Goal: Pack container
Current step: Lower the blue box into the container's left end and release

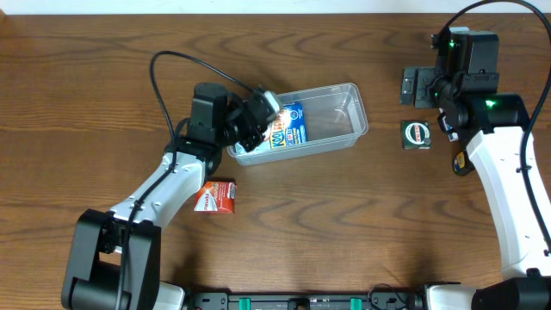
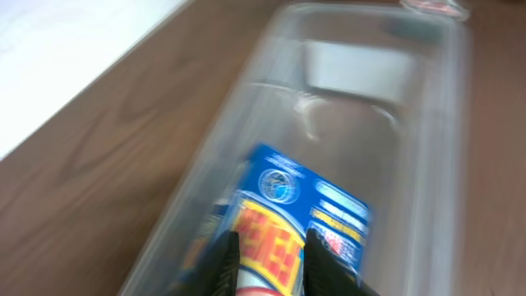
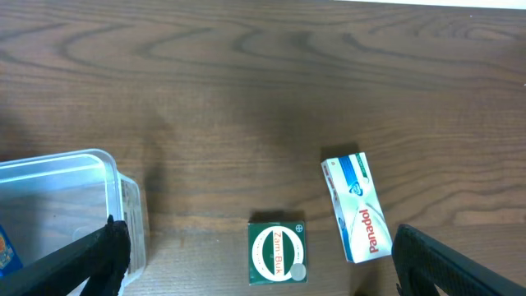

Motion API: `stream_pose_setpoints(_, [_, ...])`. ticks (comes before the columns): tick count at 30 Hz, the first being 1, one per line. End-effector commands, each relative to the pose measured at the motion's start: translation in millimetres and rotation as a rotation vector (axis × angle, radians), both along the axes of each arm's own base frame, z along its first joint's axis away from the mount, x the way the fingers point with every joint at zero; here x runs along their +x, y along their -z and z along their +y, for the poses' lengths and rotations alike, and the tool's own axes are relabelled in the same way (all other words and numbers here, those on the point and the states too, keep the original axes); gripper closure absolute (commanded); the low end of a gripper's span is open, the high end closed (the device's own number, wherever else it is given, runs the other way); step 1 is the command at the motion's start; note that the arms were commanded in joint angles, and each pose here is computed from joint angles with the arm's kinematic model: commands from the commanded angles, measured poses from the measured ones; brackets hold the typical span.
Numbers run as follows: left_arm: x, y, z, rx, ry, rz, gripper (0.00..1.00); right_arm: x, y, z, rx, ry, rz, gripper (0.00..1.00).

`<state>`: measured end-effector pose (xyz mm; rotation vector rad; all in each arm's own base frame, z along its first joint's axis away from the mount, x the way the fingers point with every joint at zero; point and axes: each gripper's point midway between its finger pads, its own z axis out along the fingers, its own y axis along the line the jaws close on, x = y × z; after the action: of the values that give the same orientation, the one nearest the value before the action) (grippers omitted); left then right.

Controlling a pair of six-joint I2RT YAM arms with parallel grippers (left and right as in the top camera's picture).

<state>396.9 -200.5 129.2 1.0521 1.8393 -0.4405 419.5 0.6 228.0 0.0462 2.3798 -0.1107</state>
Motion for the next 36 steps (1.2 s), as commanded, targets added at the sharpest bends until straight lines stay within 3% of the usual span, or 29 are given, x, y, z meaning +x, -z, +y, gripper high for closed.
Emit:
stream_pose_setpoints(1, [30.4, -6.5, 28.1, -0.153, -0.392, 0.156, 0.94, -0.2, -5.1, -2.2, 0.002, 0.014, -0.013, 0.01])
stream_pose_setpoints(3, [30.5, -7.0, 29.9, -0.226, -0.48, 0.228, 0.94, -0.2, -5.1, -2.4, 0.002, 0.015, -0.013, 0.01])
stream_pose_setpoints(6, [25.1, -5.7, 25.4, -0.225, -0.524, 0.253, 0.94, -0.2, -5.1, -2.2, 0.002, 0.014, -0.013, 0.01])
stream_pose_setpoints(10, [17.2, 5.9, 34.1, -0.112, -0.721, 0.223, 0.94, -0.2, -5.1, -2.2, 0.002, 0.014, -0.013, 0.01])
stream_pose_setpoints(15, [2.0, 12.5, 34.6, 0.024, -0.839, 0.151, 0.94, -0.2, -5.1, -2.4, 0.002, 0.015, -0.013, 0.01])
stream_pose_setpoints(23, [8.6, 10.7, 51.4, -0.099, -0.977, 0.197, 0.94, -0.1, -5.1, -2.1, 0.003, 0.014, -0.013, 0.01])
stream_pose_setpoints(26, [10.9, 6.6, 49.0, -0.105, -0.96, 0.216, 0.94, -0.2, -5.1, -2.2, 0.002, 0.014, -0.013, 0.01])
stream_pose_setpoints(29, [3.0, -5.1, 32.3, -0.064, -0.877, 0.342, 0.94, -0.2, -5.1, -2.2, 0.002, 0.014, -0.013, 0.01])
stream_pose_setpoints(33, [1.8, -49.5, 29.0, 0.01, -0.826, 0.379, 0.94, -0.2, -5.1, -2.4, 0.002, 0.015, -0.013, 0.01])
stream_pose_setpoints(36, [0.1, -79.9, 27.1, -0.01, -0.786, 0.425, 0.94, -0.2, -5.1, -2.2, 0.002, 0.014, -0.013, 0.01])
